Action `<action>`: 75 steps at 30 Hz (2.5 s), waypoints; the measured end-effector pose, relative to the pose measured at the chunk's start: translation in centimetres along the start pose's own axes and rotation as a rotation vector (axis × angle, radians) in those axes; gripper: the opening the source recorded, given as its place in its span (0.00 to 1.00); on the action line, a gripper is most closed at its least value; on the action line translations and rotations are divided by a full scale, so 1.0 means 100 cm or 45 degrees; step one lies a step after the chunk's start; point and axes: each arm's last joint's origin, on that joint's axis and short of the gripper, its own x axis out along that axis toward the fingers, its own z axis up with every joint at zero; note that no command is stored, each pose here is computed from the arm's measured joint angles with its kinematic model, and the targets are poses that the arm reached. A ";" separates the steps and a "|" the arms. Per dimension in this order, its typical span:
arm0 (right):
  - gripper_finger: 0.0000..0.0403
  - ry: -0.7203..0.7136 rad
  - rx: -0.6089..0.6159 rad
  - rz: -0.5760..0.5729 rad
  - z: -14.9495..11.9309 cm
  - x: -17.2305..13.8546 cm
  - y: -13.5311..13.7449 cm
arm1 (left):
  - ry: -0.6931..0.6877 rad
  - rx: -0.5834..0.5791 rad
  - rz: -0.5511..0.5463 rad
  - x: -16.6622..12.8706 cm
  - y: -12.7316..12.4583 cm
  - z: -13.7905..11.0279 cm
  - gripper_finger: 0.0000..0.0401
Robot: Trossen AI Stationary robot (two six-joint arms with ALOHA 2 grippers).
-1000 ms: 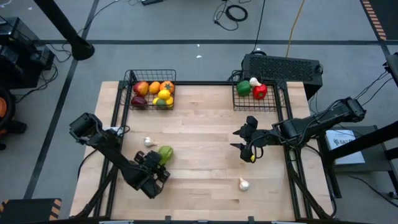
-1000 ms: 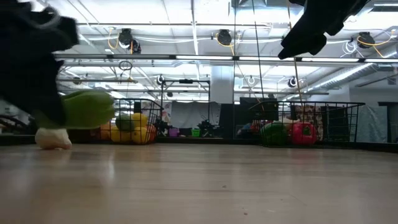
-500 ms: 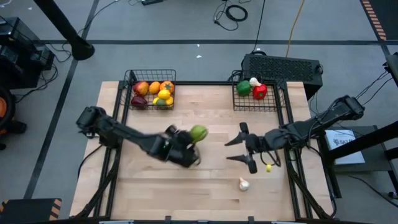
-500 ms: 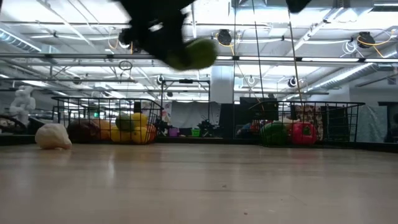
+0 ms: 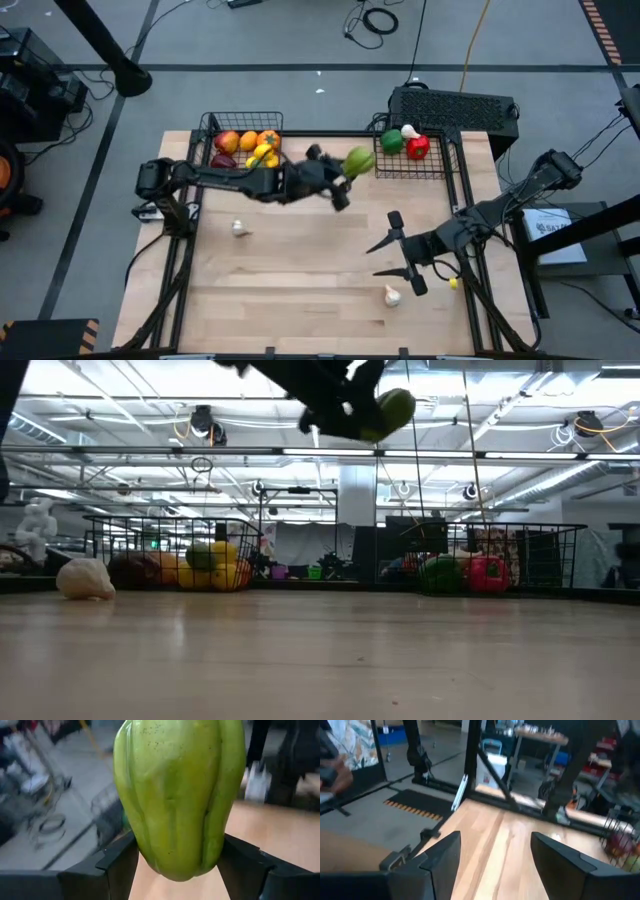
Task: Sort produce into baskets
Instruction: Put the green chayote in the right basket, then put the right white garlic in the right basket
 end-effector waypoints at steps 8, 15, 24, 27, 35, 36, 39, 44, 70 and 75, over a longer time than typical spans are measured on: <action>0.58 -0.130 -0.131 -0.017 0.014 -0.007 -0.003 | -0.271 -0.042 -0.086 0.057 0.034 -0.011 0.62; 0.58 -0.199 -0.214 -0.037 0.030 -0.016 -0.006 | -0.348 -0.145 -0.061 0.106 0.049 -0.030 0.62; 0.58 -0.211 -0.312 -0.060 0.035 -0.018 -0.007 | -0.337 -0.191 -0.121 0.159 0.041 -0.030 0.62; 0.58 -0.197 -0.312 -0.115 0.035 -0.018 -0.009 | -0.271 -0.213 -0.053 0.168 0.040 -0.032 0.62; 0.58 -0.176 -0.303 -0.142 0.034 -0.018 -0.009 | -0.153 -0.332 -0.034 0.173 0.050 -0.040 0.65; 0.58 -0.178 -0.302 -0.143 0.034 -0.018 -0.009 | -0.146 -0.348 -0.045 0.174 0.052 -0.041 0.67; 0.58 -0.195 -0.295 -0.146 0.036 -0.019 -0.009 | -0.143 -0.368 -0.057 0.174 0.055 -0.041 0.74; 0.58 -0.223 -0.272 -0.144 0.040 -0.027 -0.010 | -0.128 -0.346 -0.053 0.171 0.055 -0.038 0.84; 0.61 0.391 0.231 -0.294 -0.004 -0.024 0.018 | 0.429 0.308 0.432 -0.116 -0.082 0.002 0.85; 0.62 0.557 0.330 -0.239 -0.023 -0.010 0.034 | 0.448 0.301 0.371 -0.133 -0.103 -0.026 0.85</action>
